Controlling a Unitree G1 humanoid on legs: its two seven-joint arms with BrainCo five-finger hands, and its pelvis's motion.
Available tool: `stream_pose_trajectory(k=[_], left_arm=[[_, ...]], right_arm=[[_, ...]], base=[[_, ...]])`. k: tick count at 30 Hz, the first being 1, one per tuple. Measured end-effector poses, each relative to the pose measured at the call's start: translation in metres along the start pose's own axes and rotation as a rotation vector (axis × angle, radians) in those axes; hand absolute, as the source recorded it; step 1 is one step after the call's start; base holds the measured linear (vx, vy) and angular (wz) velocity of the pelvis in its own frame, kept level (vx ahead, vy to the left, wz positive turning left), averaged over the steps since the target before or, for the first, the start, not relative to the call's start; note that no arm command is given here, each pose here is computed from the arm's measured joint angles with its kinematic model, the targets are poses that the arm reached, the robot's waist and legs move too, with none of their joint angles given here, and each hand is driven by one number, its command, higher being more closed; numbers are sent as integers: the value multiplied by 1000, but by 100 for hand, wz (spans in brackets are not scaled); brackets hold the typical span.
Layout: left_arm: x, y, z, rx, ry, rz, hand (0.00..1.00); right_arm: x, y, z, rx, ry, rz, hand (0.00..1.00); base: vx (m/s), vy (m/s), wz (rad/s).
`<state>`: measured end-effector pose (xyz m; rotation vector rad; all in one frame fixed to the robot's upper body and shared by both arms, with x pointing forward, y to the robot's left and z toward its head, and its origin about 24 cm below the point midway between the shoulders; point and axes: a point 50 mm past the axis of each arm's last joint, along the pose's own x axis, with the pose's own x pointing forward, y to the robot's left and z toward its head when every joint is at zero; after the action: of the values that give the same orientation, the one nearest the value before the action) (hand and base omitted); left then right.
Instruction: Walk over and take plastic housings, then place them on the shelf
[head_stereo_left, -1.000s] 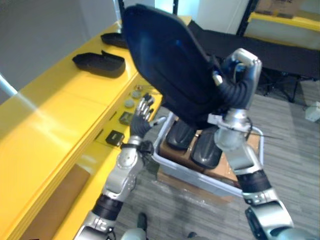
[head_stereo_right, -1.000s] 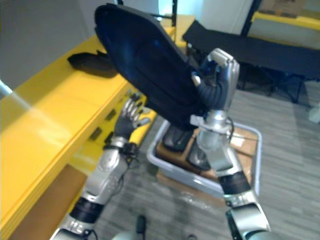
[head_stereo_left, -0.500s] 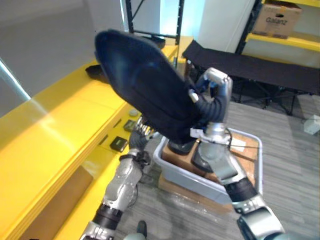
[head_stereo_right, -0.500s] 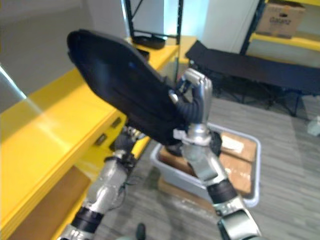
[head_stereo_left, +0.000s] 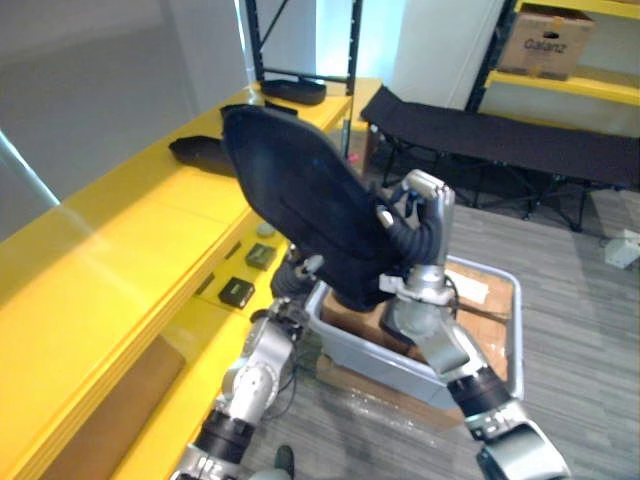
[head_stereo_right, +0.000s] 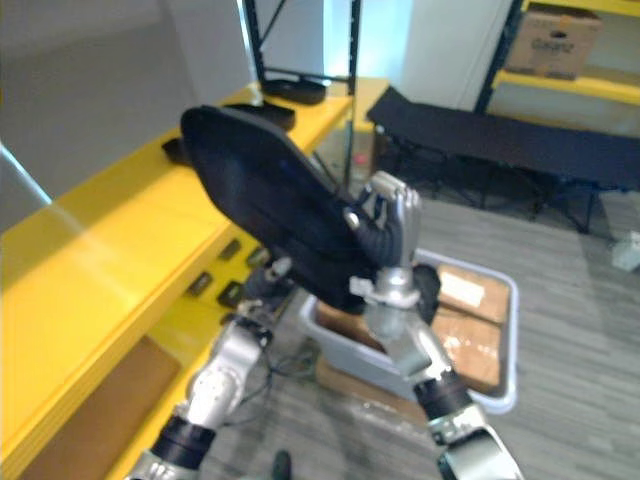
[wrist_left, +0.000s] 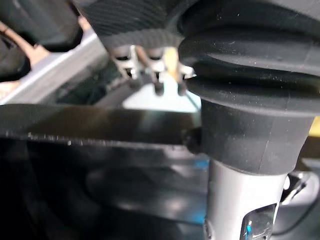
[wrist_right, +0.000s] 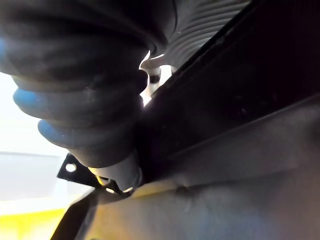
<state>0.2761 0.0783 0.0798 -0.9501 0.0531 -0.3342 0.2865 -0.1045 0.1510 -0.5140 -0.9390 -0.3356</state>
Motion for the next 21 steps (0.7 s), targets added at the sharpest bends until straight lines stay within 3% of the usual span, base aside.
stream_pose_trajectory(k=[7, 8, 21], left_arm=[[-9, 3, -5, -37, 19, 14, 0], [-9, 3, -6, -37, 22, 17, 100], [-15, 3, -11, 145, -8, 84, 100]], right_arm=[[-5, 2, -2, 7, 25, 40, 100], [-5, 2, -1, 14, 31, 41, 100], [-23, 15, 9, 121, 88, 63, 100]], base=[[-15, 9, 0], [0, 0, 0], [12, -3, -2]])
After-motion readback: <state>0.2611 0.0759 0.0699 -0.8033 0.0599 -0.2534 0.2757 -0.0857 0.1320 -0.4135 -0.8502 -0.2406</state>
